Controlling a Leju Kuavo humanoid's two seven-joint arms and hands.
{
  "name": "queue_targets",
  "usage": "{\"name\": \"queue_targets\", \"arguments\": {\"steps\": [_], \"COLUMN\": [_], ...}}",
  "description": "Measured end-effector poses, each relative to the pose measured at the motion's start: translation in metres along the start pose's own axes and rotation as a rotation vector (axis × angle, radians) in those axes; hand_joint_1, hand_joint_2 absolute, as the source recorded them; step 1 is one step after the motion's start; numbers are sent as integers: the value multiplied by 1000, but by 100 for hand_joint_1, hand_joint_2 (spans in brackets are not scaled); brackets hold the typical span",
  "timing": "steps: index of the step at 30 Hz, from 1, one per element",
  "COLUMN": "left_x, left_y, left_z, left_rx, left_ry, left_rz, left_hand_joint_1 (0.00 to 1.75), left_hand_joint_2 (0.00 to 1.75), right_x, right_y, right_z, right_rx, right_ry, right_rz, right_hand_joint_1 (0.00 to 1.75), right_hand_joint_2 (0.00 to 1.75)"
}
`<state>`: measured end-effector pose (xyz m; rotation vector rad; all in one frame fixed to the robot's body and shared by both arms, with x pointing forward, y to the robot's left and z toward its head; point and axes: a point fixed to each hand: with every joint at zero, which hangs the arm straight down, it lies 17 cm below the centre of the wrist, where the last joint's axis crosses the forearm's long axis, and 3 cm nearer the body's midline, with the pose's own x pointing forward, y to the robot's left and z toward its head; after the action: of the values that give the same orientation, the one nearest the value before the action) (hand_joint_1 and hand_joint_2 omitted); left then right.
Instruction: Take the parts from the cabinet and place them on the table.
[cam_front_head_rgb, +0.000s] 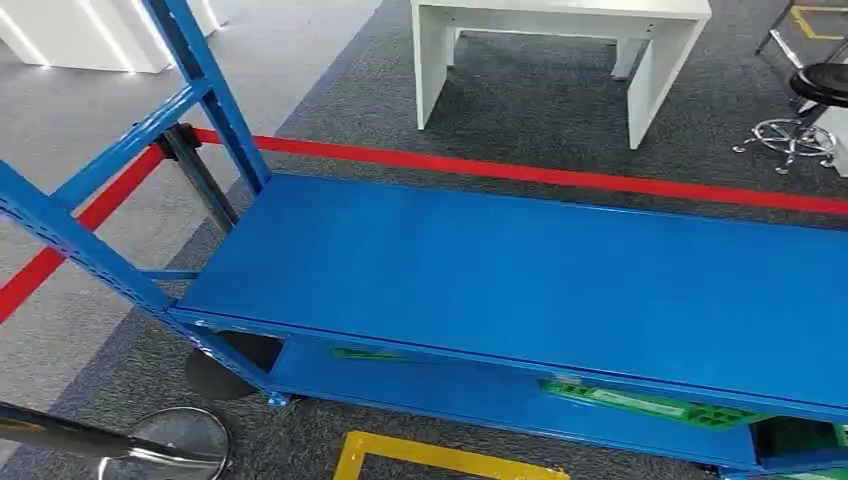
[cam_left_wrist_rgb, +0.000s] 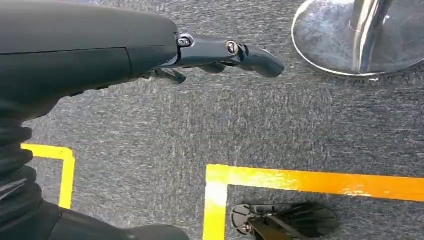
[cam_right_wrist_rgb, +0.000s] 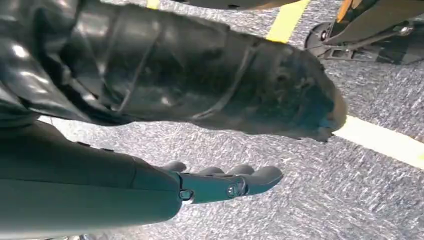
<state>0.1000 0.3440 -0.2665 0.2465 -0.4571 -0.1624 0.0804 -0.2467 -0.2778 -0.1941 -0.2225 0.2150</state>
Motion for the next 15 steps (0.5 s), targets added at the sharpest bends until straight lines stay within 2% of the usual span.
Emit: {"name": "queue_targets", "arguments": {"steps": [15], "left_x": [-1], "left_y": [1], "left_z": [0], "left_rx": [-2], "left_ry": [0], "left_rz": [-12], "left_hand_joint_1": [0], "left_hand_joint_2": [175], "right_x": [0], "right_y": [3], "right_z": [1], "right_rx": [7], "right_ry": [4], "right_rz": [-13], "right_hand_joint_1": [0], "right_hand_joint_2": [0]}}
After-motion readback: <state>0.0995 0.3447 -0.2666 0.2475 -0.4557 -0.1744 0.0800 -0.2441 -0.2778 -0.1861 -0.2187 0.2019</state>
